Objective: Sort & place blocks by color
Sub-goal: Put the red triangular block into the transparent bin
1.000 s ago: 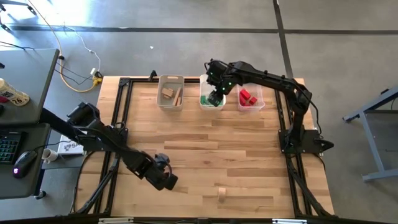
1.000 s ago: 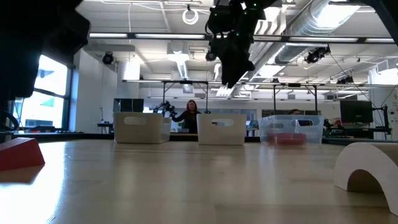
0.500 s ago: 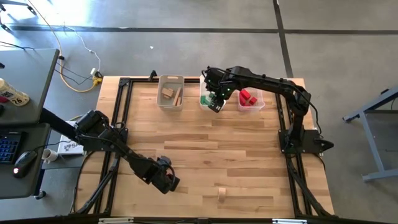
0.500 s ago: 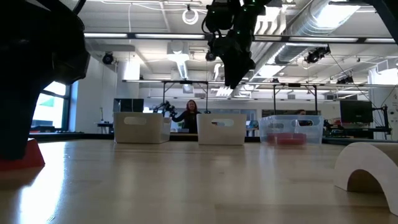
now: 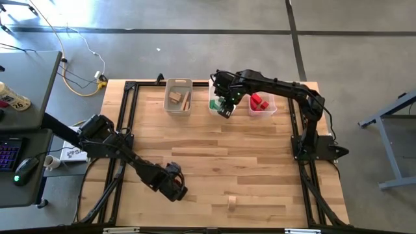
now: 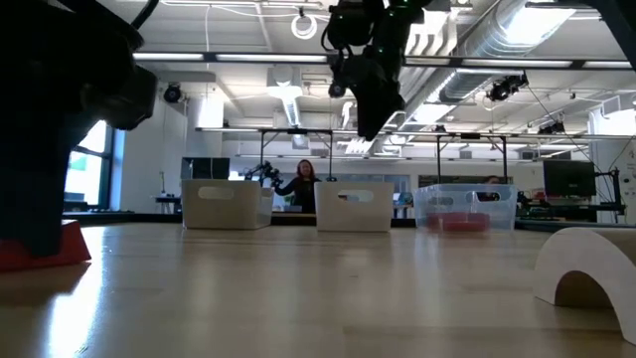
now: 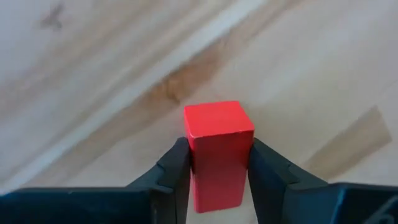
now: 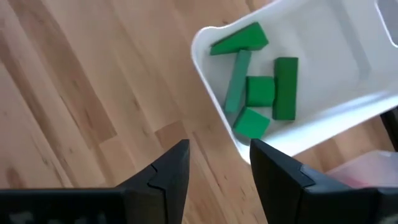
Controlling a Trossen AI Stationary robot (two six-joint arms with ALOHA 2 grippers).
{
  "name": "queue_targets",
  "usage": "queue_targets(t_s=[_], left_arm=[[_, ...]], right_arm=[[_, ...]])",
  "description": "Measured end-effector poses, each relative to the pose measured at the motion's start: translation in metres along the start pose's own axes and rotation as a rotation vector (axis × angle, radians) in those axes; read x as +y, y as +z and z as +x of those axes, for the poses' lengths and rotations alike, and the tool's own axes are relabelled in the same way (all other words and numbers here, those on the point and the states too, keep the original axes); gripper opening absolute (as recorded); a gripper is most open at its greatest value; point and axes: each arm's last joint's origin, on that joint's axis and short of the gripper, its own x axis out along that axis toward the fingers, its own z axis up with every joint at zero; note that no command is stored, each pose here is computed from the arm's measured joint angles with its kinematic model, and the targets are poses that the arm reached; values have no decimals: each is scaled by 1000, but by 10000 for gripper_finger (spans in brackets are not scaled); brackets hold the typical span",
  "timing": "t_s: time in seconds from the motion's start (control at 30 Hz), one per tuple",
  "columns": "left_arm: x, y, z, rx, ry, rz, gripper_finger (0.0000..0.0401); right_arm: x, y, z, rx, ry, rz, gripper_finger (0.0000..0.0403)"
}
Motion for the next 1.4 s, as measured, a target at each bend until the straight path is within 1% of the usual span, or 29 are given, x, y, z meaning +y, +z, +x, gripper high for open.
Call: queue_targets(t_s=[0.23,0.3,0.37,0.43,0.53,0.57,0.63,0.7,0.77,0.83,0.93,1.0,1.1,1.13,1.2,1.27,1.4], left_arm=[[2,25,-6,-38,-10,14,98],[0,36,-5,-40,-40,19,98],[2,46,-6,-44,-34,36,98],[1,57,-7,-60,-61,45,98],[5,74,-11,-76,-66,72,98],[4,80,-12,-89,-86,72,98],[10,92,-16,-100,-80,88,98],[11,105,-20,-130,-110,87,98],[17,116,-26,-148,-109,96,98],[19,128,-33,-182,-138,95,98],[27,143,-45,-223,-160,99,98],[33,152,-55,-248,-172,96,98],[41,162,-70,-294,-202,91,98],[46,164,-75,-298,-196,87,98],[50,169,-87,-338,-227,75,98],[58,173,-97,-359,-233,64,100],[68,180,-117,-431,-273,65,100]], right_arm=[[12,3,-7,-28,15,-75,154],[15,5,-12,-46,18,-93,154],[17,7,-19,-64,21,-106,154],[19,10,-28,-86,23,-119,154],[19,13,-43,-113,24,-147,154],[19,14,-48,-120,24,-154,154],[19,14,-58,-124,23,-166,154],[19,16,-68,-148,23,-183,154],[18,15,-76,-145,21,-198,154],[18,15,-82,-149,20,-216,154],[17,10,-83,-104,19,-234,154],[17,5,-81,-48,24,-236,154],[16,-2,-71,27,26,-237,154],[16,-6,-67,60,25,-237,154],[15,-13,-63,83,30,-235,154],[14,-21,-61,99,33,-233,154],[13,-36,-55,82,53,-198,154]])
